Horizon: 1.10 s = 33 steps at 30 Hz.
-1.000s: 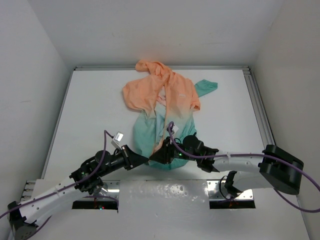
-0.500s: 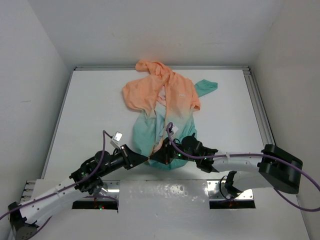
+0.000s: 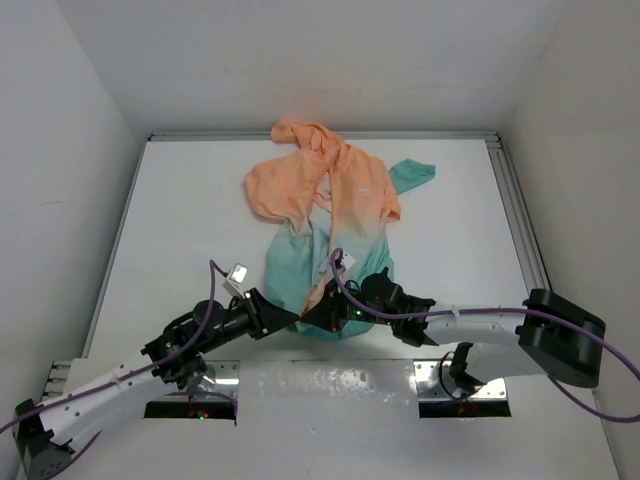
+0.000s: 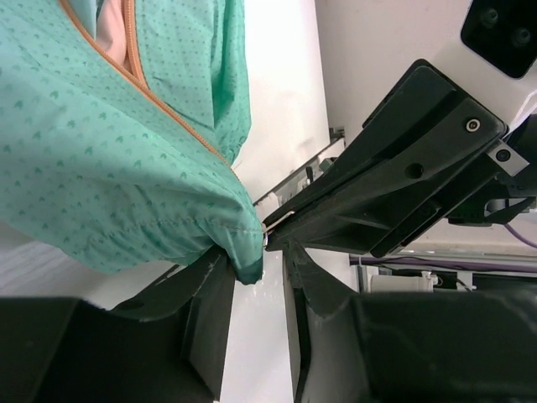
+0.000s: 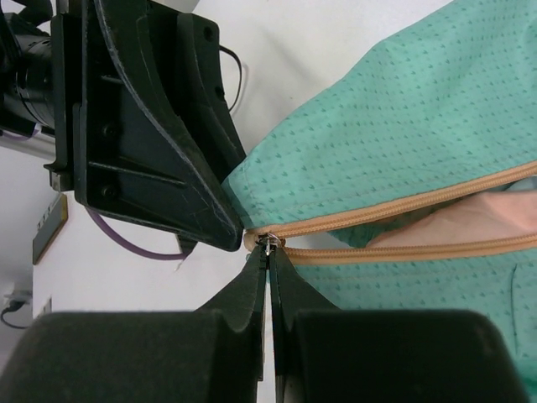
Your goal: Zip up the jacket
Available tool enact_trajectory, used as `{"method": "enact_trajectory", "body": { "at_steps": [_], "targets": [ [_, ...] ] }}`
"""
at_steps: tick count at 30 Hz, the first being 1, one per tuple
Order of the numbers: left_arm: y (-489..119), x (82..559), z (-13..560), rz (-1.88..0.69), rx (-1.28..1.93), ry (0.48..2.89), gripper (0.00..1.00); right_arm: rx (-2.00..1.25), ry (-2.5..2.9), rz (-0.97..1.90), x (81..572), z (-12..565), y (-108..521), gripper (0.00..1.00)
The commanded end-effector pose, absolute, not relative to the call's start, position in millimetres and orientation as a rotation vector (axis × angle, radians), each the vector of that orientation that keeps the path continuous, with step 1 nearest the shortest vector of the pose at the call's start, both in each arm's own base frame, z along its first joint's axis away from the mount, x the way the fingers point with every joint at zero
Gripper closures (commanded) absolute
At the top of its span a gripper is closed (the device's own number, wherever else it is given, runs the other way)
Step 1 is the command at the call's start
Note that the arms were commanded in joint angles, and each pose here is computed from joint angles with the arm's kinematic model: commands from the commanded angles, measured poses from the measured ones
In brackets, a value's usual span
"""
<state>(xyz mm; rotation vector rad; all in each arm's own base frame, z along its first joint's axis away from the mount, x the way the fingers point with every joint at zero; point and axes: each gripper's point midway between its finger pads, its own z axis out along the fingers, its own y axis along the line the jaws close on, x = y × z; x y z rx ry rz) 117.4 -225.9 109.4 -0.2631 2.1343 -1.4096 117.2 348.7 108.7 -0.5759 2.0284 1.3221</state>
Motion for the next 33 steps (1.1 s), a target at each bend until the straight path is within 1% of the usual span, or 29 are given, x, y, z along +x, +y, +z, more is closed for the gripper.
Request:
{"method": "enact_trajectory", "body": {
  "at_steps": [1,4,6,7,10,13,16,18,19,21,25,26,27,33],
  "targets": [
    [-231.0,122.4,142.9,-1.475,-0.241,2.025,0.75,-0.572,1.940,1.334,122.8,133.9,356.7,1.00],
    [-229.2,123.0,140.1,-1.453,-0.246,2.038,0.74,-0.571,1.944,1.329,122.8,132.0,355.5,1.00],
    [-229.0,123.7,138.5,-1.454,-0.248,2.032,0.70,-0.571,1.945,1.326,122.5,131.1,354.9,1.00],
    [-229.2,123.4,139.6,-1.459,-0.246,2.027,0.65,-0.573,1.946,1.324,122.6,131.0,355.0,1.00],
    [-227.7,125.2,135.9,-1.436,-0.250,2.033,0.64,-0.581,1.949,1.323,122.1,130.6,356.1,1.00],
    [-227.9,126.1,134.5,-1.438,-0.259,2.029,0.72,-0.584,1.953,1.316,121.8,129.2,356.1,1.00],
    [-226.1,126.8,133.1,-1.414,-0.256,2.042,0.76,-0.590,1.961,1.310,121.0,127.4,355.7,1.00],
    [-226.4,126.5,132.7,-1.419,-0.256,2.038,0.75,-0.589,1.964,1.307,120.9,126.2,354.8,1.00],
    [-226.8,126.8,133.7,-1.421,-0.252,2.033,0.73,-0.592,1.963,1.305,121.2,126.3,355.1,1.00],
    [-225.0,131.1,131.4,-1.390,-0.262,2.030,0.74,-0.595,1.966,1.305,121.0,125.5,355.9,1.00],
    [-227.6,130.2,126.9,-1.397,-0.253,2.041,0.88,-0.593,1.965,1.306,120.9,125.5,356.0,1.00],
    [-228.2,129.9,126.8,-1.394,-0.245,2.044,0.97,-0.594,1.964,1.305,121.3,125.7,356.6,1.00],
    [-228.0,130.2,124.2,-1.384,-0.246,2.054,1.00,-0.596,1.965,1.303,121.4,125.6,356.7,1.00],
    [-220.7,129.3,129.0,-1.361,-0.234,2.035,1.00,-0.593,1.971,1.216,132.3,126.3,355.1,1.00]
  ]
}}
